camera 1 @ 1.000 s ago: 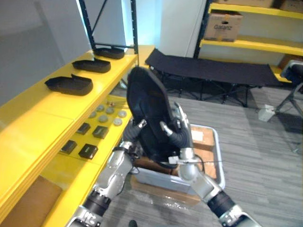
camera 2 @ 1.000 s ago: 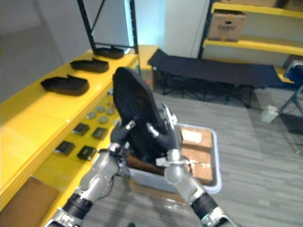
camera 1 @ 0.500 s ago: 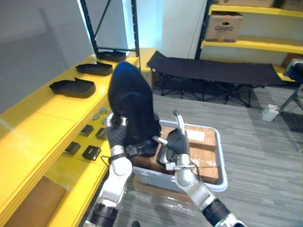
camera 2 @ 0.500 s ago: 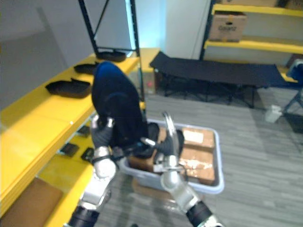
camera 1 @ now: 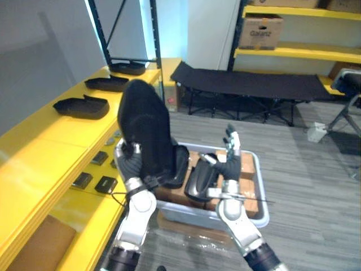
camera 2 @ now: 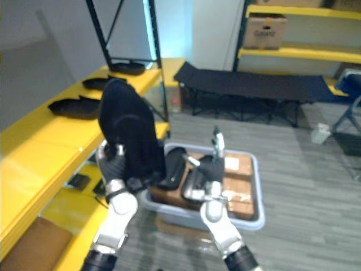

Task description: Walk over and take plastic housings, then place them on the shelf

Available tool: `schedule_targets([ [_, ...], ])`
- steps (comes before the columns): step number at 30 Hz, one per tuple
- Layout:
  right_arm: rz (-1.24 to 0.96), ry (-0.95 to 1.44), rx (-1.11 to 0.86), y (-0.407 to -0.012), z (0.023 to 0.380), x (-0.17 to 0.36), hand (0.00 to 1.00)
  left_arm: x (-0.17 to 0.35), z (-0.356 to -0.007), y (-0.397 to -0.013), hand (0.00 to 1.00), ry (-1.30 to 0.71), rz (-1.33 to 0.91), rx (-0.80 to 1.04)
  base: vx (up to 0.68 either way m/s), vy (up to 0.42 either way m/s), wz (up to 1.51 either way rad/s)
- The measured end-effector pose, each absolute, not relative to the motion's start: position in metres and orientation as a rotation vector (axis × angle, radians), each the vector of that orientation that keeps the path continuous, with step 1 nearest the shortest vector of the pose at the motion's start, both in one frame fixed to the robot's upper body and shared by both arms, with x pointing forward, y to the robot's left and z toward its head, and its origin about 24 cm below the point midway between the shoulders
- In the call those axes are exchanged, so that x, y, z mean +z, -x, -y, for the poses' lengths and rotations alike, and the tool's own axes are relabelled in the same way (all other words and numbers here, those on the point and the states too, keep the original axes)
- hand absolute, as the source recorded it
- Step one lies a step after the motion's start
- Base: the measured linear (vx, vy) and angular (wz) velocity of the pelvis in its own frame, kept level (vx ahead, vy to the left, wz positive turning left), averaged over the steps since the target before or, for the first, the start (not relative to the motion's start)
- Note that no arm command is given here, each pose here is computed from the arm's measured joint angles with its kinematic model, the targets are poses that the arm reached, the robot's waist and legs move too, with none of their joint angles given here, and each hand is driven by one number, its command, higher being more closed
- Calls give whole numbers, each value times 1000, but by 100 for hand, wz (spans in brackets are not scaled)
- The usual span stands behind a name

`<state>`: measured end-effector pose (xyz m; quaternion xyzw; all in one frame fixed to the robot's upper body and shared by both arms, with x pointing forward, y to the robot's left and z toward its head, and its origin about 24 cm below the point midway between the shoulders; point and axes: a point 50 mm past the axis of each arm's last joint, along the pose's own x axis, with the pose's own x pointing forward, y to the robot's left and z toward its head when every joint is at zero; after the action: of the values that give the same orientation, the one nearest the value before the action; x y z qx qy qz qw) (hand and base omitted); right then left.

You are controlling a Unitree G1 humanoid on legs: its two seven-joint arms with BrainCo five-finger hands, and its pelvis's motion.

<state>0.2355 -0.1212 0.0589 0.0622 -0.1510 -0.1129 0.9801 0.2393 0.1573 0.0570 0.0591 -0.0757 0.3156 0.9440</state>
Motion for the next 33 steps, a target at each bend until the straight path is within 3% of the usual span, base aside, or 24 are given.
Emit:
schedule_targets([
  [6,55,-223,-545,-178,208,4,0,28,-189,-206,100,-72,47,761,15,16,-19],
  [10,-47,-215,-581,-146,227,-17,0,30,-196,-197,100,-48,79,746,23,5,-17],
  [16,-58,-243,-575,-140,224,-21,0,54,-193,-196,100,30,234,670,23,-3,-13],
  [23,1,-217,-485,-158,219,-12,0,57,-198,-194,100,22,249,734,46,2,-2],
  [27,58,-258,-361,-183,199,-2,0,71,-206,-191,100,-9,309,791,29,15,52],
  [33,117,-252,-82,-226,144,15,0,87,-241,-164,100,-69,364,1017,13,38,85],
])
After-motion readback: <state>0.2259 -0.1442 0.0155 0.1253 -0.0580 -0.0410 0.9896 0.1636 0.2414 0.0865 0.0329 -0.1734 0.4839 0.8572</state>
